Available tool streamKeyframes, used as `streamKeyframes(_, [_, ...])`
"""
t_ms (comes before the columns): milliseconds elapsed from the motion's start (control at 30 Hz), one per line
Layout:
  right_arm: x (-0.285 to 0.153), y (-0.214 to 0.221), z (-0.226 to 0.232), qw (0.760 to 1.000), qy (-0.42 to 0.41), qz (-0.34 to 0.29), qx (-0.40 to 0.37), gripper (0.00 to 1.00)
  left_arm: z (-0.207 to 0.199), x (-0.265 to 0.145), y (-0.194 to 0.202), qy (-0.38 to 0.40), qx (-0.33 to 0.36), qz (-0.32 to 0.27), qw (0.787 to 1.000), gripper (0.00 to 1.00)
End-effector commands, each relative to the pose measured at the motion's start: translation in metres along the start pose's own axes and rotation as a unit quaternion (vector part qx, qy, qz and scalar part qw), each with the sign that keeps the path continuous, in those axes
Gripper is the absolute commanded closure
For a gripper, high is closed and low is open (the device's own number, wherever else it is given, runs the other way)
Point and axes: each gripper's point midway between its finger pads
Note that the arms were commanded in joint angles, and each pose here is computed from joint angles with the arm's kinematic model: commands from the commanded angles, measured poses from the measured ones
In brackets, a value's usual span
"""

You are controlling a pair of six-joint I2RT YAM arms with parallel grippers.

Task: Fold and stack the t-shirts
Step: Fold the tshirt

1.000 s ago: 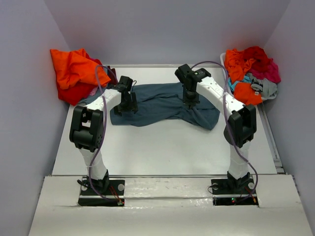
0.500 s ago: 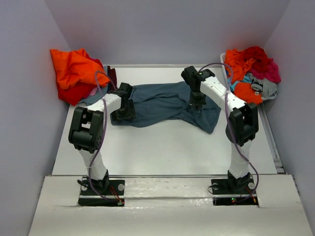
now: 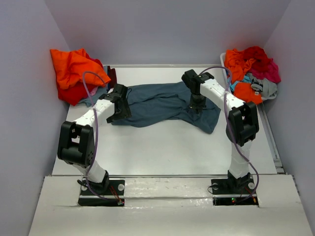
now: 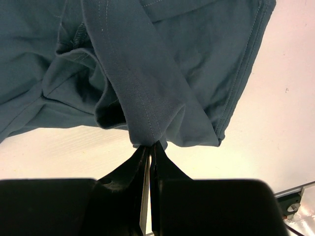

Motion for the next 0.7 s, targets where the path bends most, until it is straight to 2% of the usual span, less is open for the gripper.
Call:
streamKeyframes(0, [-0.012,-0.011,0.003,0.999,-0.016,-0.032,0.012,0.93,0.022,-0.001,0.017,-0.031,-0.013,0.011,0.999,0.18])
streamKeyframes(200, [-0.011,-0.009,0.004,0.999,-0.018,-0.029,0.011,0.93,0.022,0.007,0.028,-0.019,-0.025,0.025,0.999,0.18])
streamKeyframes(400, [-0.010,-0.005,0.002,0.999,-0.017,-0.027,0.007,0.93,0.030,0.021,0.010,-0.025,-0.046,0.021,0.998,0.18])
streamKeyframes(667, [-0.012,-0.004,0.000,0.999,-0.017,-0.029,0.007,0.93,0.017,0.037,-0.008,-0.011,-0.051,0.021,0.998,0.18])
Point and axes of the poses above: each gripper's point midway between its finger pads, its own x axis out along the fingers, its own z axis along the line the jaws close on, y = z × x, and after that the axes turned 9 degrees about -x, right-handed
